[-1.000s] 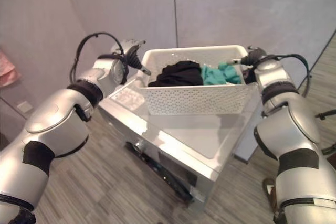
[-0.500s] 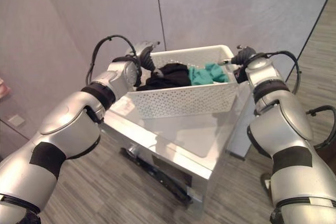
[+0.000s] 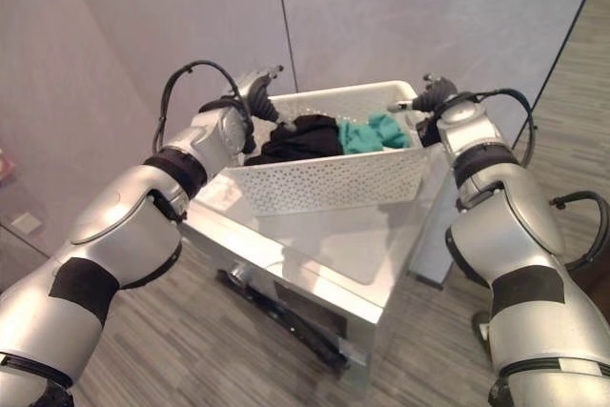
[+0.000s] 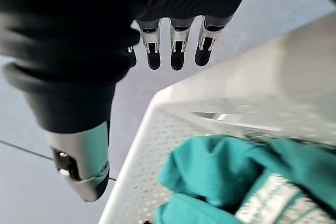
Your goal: Grab the laundry basket,head to the washer,open it,put in the laundry and shut it.
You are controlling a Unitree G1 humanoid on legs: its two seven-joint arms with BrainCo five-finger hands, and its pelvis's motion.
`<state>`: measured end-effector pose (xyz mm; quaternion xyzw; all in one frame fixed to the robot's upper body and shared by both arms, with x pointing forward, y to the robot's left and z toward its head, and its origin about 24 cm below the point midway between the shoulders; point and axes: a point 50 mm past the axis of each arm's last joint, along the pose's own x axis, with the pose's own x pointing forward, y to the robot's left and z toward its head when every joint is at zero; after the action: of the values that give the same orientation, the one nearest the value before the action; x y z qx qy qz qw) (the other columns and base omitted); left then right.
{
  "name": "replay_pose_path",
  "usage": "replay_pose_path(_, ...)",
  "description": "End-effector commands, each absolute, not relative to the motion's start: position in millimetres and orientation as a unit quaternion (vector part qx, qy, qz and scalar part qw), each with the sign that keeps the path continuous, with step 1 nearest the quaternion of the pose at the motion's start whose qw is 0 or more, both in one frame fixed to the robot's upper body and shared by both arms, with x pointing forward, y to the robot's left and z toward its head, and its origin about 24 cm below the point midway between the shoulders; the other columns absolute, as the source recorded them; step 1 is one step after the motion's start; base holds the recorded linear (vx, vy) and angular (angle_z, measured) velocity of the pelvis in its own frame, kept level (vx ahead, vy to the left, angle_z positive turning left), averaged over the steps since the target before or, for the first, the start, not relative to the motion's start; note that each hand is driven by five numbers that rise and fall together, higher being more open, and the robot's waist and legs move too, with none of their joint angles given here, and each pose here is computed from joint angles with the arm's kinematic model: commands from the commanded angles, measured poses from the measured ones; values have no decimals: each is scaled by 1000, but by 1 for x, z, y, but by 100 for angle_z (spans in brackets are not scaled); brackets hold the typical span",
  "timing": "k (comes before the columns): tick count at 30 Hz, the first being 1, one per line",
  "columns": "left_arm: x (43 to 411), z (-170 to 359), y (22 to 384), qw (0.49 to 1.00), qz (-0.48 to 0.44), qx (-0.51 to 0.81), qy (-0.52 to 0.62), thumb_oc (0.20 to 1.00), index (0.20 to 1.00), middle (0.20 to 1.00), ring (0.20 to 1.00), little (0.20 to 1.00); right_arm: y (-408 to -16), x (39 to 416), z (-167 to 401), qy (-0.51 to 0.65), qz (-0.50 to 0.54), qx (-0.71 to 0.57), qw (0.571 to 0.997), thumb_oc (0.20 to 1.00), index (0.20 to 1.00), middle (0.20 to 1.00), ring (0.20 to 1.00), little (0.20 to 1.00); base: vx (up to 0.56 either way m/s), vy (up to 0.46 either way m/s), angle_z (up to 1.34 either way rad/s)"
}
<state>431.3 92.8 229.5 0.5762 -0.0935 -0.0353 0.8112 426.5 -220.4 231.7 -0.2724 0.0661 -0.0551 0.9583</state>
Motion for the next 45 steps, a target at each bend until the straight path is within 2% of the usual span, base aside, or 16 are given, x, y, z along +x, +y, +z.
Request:
replay_pose_path(1, 434, 276, 135, 826, 69, 548, -112, 1000, 1000, 1000, 1000, 1000, -225, 425, 279, -17, -88, -259, 962, 1000, 1000, 1000, 1000, 1000, -4, 7, -4)
replay_pose_path(7, 434, 275, 130, 833, 61, 536, -119, 1000, 1000, 1000, 1000, 1000, -229, 424, 282, -35, -93, -219, 971, 1000, 1000, 1000, 1000, 1000, 0, 0, 0)
replay_pose_path(16, 433, 281, 124, 837, 58, 527, -139, 1000, 1000, 1000, 1000, 1000, -242, 420, 289, -35, -115, -277, 953, 1000, 1000, 1000, 1000, 1000, 0, 0, 0)
replay_pose_path(23, 432, 279, 117, 837, 49, 524, -149, 1000, 1000, 1000, 1000, 1000, -241, 420, 286, -49, -110, -264, 957, 1000, 1000, 1000, 1000, 1000, 0, 0, 0)
replay_pose_path(24, 431, 232, 90, 770, 57, 624, -124, 1000, 1000, 1000, 1000, 1000, -170, 414, 117, 134, -67, -202, 968, 1000, 1000, 1000, 1000, 1000, 0, 0, 0)
replay_pose_path(33, 430, 233, 86, 778, 52, 612, -130, 1000, 1000, 1000, 1000, 1000, -179, 414, 121, 137, -74, -219, 963, 1000, 1000, 1000, 1000, 1000, 37, 17, 7)
replay_pose_path(45, 434, 241, 130, 795, 107, 590, -94, 1000, 1000, 1000, 1000, 1000, -200, 414, 127, 135, -93, -245, 955, 1000, 1000, 1000, 1000, 1000, 15, 3, 1)
